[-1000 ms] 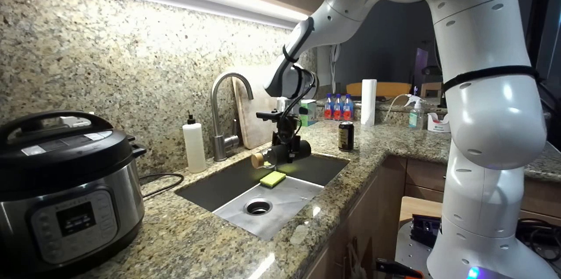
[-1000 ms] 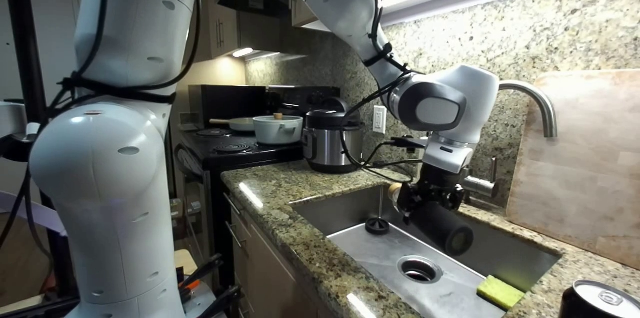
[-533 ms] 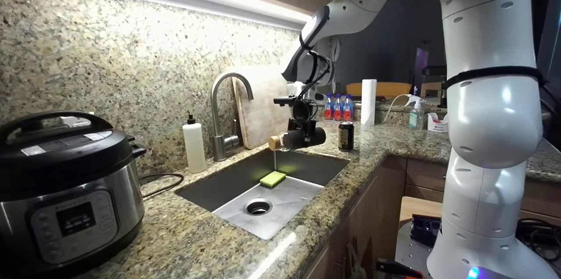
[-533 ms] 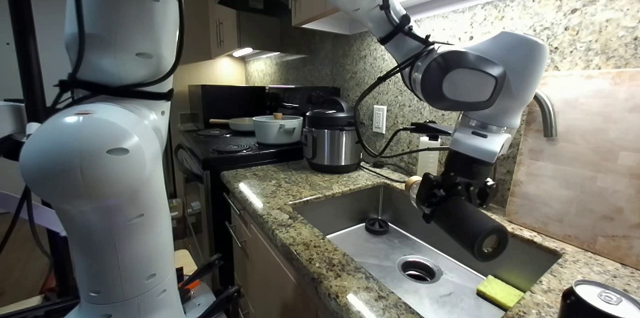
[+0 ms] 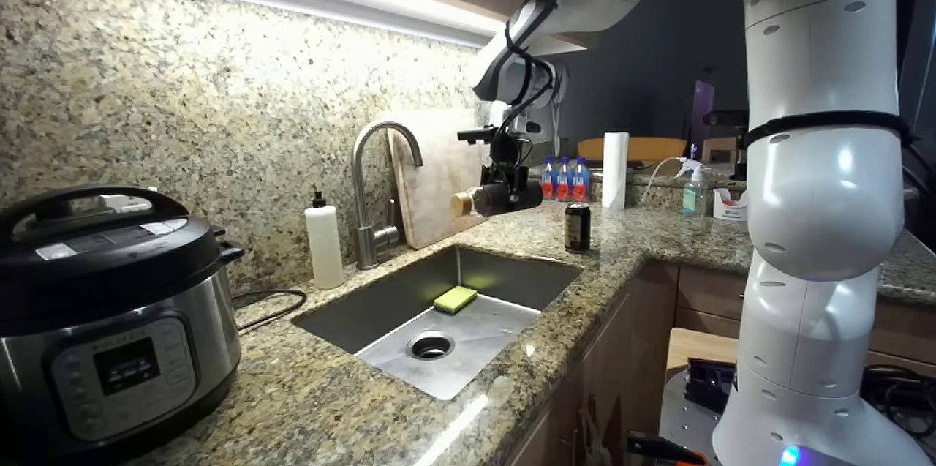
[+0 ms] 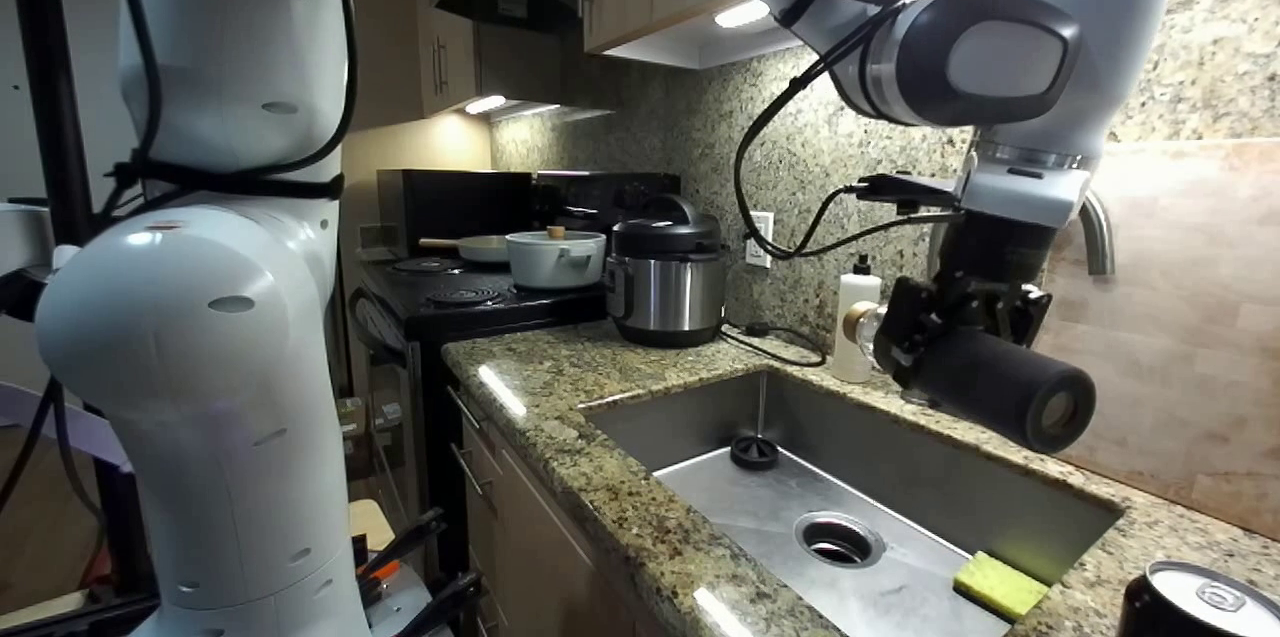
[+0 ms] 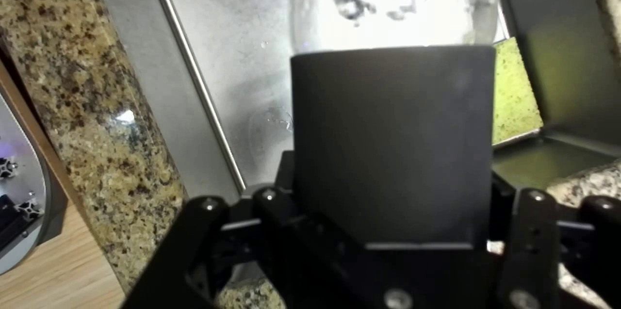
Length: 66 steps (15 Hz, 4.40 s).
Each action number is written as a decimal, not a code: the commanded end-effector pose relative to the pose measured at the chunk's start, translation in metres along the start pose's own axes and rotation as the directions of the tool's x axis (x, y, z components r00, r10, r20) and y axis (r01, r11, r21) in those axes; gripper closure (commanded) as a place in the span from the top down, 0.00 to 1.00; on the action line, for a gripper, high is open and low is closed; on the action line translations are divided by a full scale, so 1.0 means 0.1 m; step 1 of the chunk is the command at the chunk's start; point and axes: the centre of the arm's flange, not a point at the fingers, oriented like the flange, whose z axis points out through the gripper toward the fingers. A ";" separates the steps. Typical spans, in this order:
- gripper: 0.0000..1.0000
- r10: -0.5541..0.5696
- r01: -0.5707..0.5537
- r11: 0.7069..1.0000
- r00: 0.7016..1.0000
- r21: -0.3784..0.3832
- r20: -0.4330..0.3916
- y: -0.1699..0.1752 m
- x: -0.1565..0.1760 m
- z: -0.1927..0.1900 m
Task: Remove the bottle from the sink
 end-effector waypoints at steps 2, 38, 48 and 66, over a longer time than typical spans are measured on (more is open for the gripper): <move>0.54 0.020 -0.022 0.999 0.999 0.041 0.034 0.02 0.31 -0.56; 0.54 0.495 -0.553 0.822 0.812 0.136 0.309 -0.46 2.67 -0.96; 0.54 0.618 -0.667 0.741 0.723 0.077 0.309 -0.68 3.02 -0.66; 0.54 0.732 -0.755 0.653 0.606 -0.065 0.310 -1.01 3.66 0.12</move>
